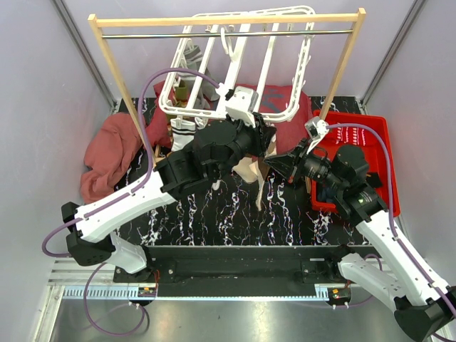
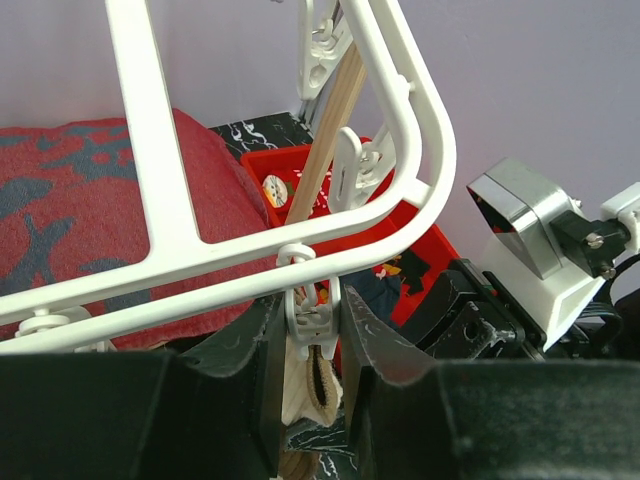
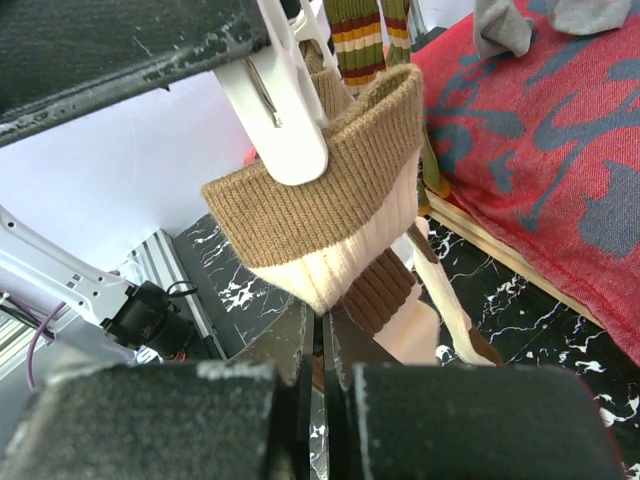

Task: Clip the socks to the hanger
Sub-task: Clamp the sock onto the hanger.

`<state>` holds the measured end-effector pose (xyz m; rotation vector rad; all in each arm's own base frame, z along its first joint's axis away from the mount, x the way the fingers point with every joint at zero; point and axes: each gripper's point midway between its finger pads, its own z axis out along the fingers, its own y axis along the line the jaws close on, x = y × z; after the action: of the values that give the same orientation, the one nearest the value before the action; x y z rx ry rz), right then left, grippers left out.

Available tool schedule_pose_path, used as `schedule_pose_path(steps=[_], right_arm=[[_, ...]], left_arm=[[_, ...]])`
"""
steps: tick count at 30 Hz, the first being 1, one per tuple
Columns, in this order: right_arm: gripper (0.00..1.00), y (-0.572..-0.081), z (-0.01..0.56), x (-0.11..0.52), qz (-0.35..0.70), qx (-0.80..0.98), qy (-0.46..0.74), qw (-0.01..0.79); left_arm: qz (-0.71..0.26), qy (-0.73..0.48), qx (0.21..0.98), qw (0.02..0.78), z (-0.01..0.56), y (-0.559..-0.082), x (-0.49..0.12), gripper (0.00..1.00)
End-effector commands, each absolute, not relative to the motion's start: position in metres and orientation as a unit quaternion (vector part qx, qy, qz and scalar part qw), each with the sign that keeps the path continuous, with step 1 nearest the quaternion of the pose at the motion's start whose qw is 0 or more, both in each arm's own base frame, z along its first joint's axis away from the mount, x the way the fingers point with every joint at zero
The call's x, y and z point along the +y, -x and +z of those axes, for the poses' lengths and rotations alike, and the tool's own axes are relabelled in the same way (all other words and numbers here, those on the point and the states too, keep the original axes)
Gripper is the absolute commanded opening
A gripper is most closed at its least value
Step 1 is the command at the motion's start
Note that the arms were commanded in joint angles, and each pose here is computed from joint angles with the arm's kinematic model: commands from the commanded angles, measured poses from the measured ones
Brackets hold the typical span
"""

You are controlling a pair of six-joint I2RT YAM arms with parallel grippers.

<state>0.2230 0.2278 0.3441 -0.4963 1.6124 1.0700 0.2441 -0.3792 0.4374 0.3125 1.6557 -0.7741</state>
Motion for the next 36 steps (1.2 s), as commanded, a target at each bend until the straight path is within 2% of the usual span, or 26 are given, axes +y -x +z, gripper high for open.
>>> schedule_pose_path(steps=[1,19,21,23,26,27,31,34,35,36], right_arm=[[0.00,-0.222,0.380,0.227,0.447,0.641,0.221,0.583],[0.00,-0.226,0.388,0.226,0.439,0.634,0.221,0.597],[0.00,-0.226,0.390,0.225,0.437,0.633,0.221,0.600],[0.00,-0.226,0.391,0.225,0.437,0.632,0.220,0.601],[0.00,-0.226,0.395,0.224,0.437,0.628,0.220,0.605],[0.00,-0.225,0.397,0.224,0.437,0.626,0.220,0.607],[0.01,-0.226,0.397,0.225,0.437,0.625,0.222,0.607],[0.11,-0.226,0.394,0.226,0.439,0.628,0.222,0.603],[0.24,-0.225,0.395,0.225,0.439,0.626,0.222,0.605],[0.31,-0.225,0.393,0.224,0.435,0.626,0.224,0.607]], left_arm=[[-0.352,-0.134,0.702,0.605,0.456,-0.242,-0.382,0.00],[-0.369,-0.146,0.708,0.585,0.451,-0.235,-0.390,0.01],[-0.362,-0.142,0.708,0.590,0.452,-0.237,-0.386,0.16],[-0.355,-0.141,0.708,0.593,0.452,-0.238,-0.383,0.24],[-0.343,-0.135,0.708,0.602,0.453,-0.241,-0.377,0.41],[-0.339,-0.132,0.708,0.604,0.454,-0.242,-0.375,0.50],[-0.335,-0.129,0.708,0.608,0.455,-0.243,-0.371,0.71],[-0.330,-0.125,0.707,0.613,0.456,-0.245,-0.368,0.78],[-0.327,-0.124,0.707,0.614,0.457,-0.245,-0.367,0.78],[-0.318,-0.120,0.708,0.619,0.457,-0.248,-0.364,0.78]])
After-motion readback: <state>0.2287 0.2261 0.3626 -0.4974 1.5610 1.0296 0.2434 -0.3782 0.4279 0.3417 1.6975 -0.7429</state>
